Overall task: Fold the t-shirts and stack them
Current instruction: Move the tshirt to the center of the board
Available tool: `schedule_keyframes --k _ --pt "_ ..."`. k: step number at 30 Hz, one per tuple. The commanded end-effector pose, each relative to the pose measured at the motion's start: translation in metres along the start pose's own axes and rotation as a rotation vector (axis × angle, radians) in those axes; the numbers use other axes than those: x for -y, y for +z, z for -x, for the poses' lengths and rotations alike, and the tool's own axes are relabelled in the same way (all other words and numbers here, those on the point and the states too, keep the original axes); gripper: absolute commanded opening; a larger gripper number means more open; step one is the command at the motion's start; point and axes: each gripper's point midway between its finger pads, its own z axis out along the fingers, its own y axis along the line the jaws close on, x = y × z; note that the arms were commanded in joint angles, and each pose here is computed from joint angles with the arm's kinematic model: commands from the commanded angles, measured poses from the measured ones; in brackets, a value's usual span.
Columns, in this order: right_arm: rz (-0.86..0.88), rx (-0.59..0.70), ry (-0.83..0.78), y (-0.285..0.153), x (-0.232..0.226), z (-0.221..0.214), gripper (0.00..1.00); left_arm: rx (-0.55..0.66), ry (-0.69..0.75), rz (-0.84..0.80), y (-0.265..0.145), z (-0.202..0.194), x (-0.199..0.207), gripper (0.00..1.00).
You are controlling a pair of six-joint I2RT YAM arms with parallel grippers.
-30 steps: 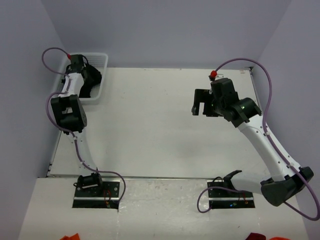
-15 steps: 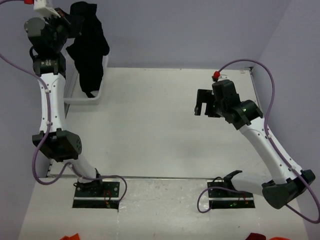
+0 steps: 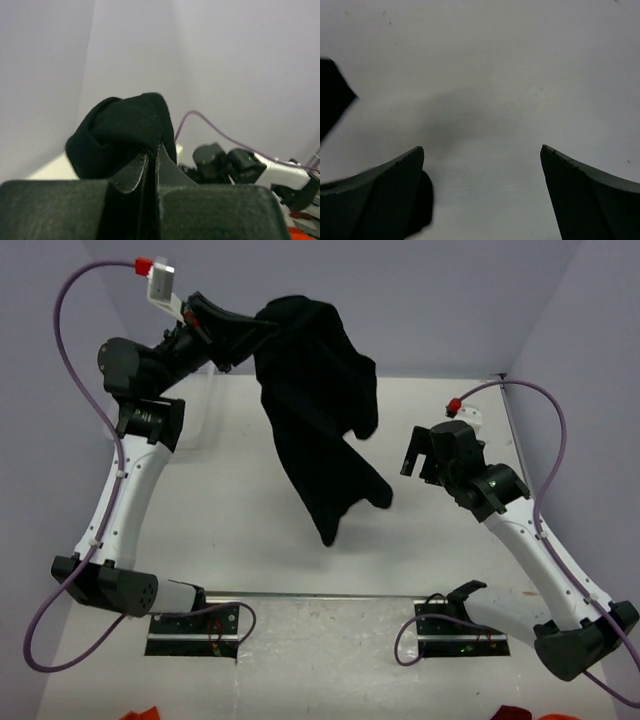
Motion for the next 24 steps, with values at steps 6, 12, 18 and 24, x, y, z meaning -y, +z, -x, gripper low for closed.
schedule_keyframes --k 6,12,18,24 --pt "0.109 0.138 0.053 -0.012 -0.013 0.019 0.99 -0.269 -0.094 0.596 -0.111 -0.182 -0.158 0.35" --pt "0.246 -0.006 -0.039 -0.006 -0.038 -0.040 0.99 -0.326 -0.116 0.802 -0.202 -0.283 -0.249 1.00" --pt "0.296 -0.152 -0.066 -0.012 -0.038 -0.119 0.99 -0.261 -0.044 0.922 -0.183 -0.234 -0.190 1.00" --pt "0.451 -0.265 -0.035 -0.015 -0.051 -0.164 0.89 -0.358 -0.151 0.964 -0.188 -0.241 -0.142 0.93"
